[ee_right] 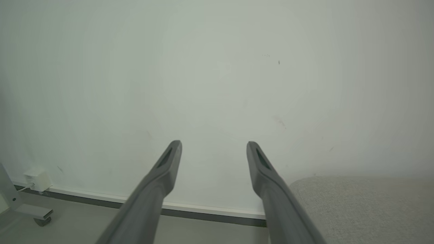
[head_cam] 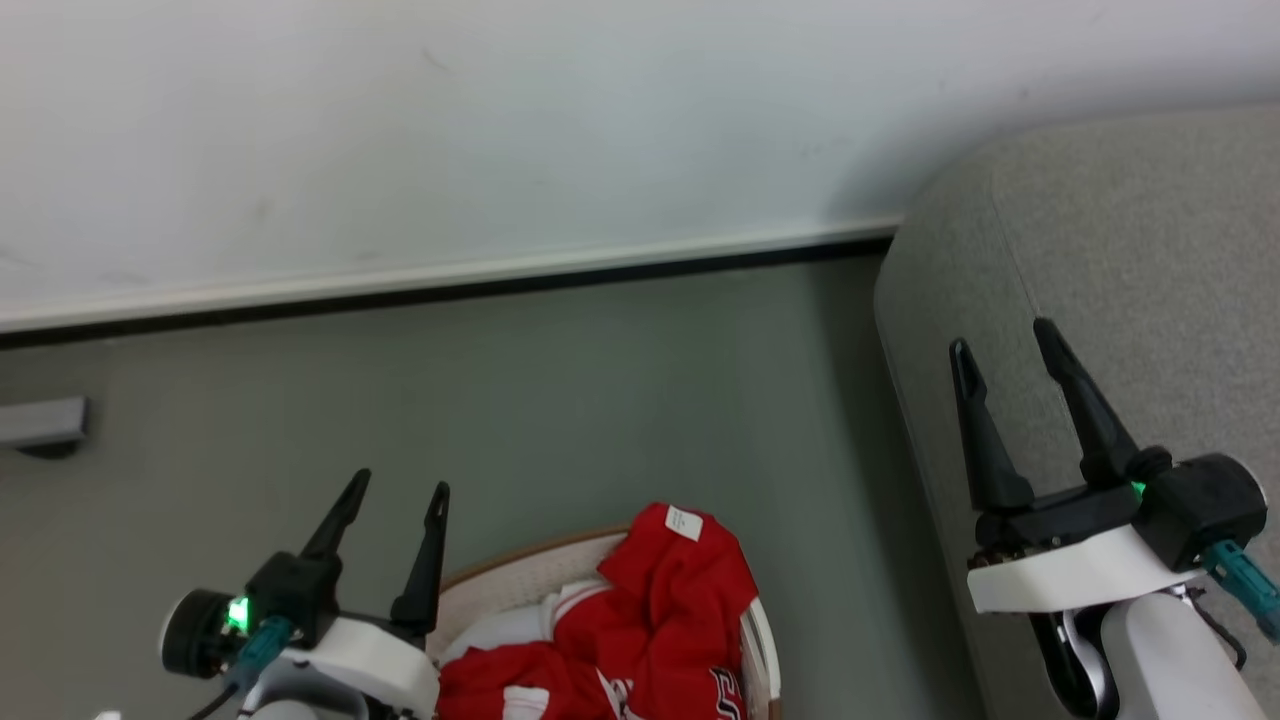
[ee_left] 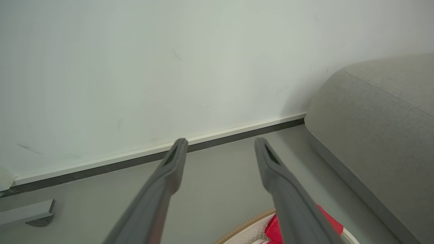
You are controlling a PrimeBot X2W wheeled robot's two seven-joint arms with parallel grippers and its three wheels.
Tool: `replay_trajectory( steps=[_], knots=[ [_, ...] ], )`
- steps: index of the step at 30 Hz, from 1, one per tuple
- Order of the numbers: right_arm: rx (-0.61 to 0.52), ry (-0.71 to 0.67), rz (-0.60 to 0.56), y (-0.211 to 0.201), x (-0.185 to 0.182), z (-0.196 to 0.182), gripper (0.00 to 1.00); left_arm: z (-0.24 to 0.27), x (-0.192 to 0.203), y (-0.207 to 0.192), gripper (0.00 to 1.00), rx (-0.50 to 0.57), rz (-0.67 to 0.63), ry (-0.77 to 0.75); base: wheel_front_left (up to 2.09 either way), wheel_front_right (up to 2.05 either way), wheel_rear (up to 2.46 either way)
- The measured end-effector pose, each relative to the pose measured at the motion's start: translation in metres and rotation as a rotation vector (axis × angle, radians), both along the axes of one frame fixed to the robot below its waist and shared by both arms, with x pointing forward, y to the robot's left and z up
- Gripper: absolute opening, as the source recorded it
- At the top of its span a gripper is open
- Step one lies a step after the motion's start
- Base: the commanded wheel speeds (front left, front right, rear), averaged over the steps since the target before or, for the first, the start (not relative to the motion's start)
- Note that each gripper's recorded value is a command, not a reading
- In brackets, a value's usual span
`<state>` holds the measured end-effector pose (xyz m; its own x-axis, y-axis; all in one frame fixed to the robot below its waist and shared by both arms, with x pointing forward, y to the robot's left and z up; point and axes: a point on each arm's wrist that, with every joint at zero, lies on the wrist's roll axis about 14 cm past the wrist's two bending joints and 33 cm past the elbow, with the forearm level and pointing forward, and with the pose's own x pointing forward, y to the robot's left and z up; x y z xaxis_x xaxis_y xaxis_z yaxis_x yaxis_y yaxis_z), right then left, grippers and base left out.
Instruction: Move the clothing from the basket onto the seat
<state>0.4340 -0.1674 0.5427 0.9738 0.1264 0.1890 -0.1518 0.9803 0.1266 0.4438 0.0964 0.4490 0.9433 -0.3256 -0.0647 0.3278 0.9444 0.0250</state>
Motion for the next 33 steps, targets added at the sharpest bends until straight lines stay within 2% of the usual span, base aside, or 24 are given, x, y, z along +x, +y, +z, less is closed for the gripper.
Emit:
replay_trajectory(
  steps=[6, 12, 18, 25, 33],
  knots=[
    [-0.015, 0.017, -0.035, -0.011, 0.019, -0.011, 1.0, -0.054, 0.013, -0.023, 1.0, 0.059, -0.115, 0.124, 0.0, 0.0, 0.0],
    [-0.036, 0.041, -0.073, -0.025, 0.032, -0.025, 1.0, -0.122, 0.004, -0.038, 1.0, 0.133, -0.226, 0.299, 0.0, 0.0, 0.0],
    [-0.06, 0.059, -0.103, -0.036, 0.042, -0.036, 1.0, -0.183, -0.022, -0.061, 1.0, 0.221, -0.39, 0.459, 0.0, 0.0, 0.0],
    [-0.088, 0.103, -0.095, -0.037, 0.053, -0.058, 1.0, -0.241, -0.051, -0.067, 1.0, 0.345, -0.564, 0.599, 0.0, 0.0, 0.0],
    [-0.085, 0.152, -0.107, -0.044, 0.058, -0.079, 1.0, -0.288, -0.071, -0.067, 1.0, 0.448, -0.686, 0.73, 0.0, 0.0, 0.0]
  ],
)
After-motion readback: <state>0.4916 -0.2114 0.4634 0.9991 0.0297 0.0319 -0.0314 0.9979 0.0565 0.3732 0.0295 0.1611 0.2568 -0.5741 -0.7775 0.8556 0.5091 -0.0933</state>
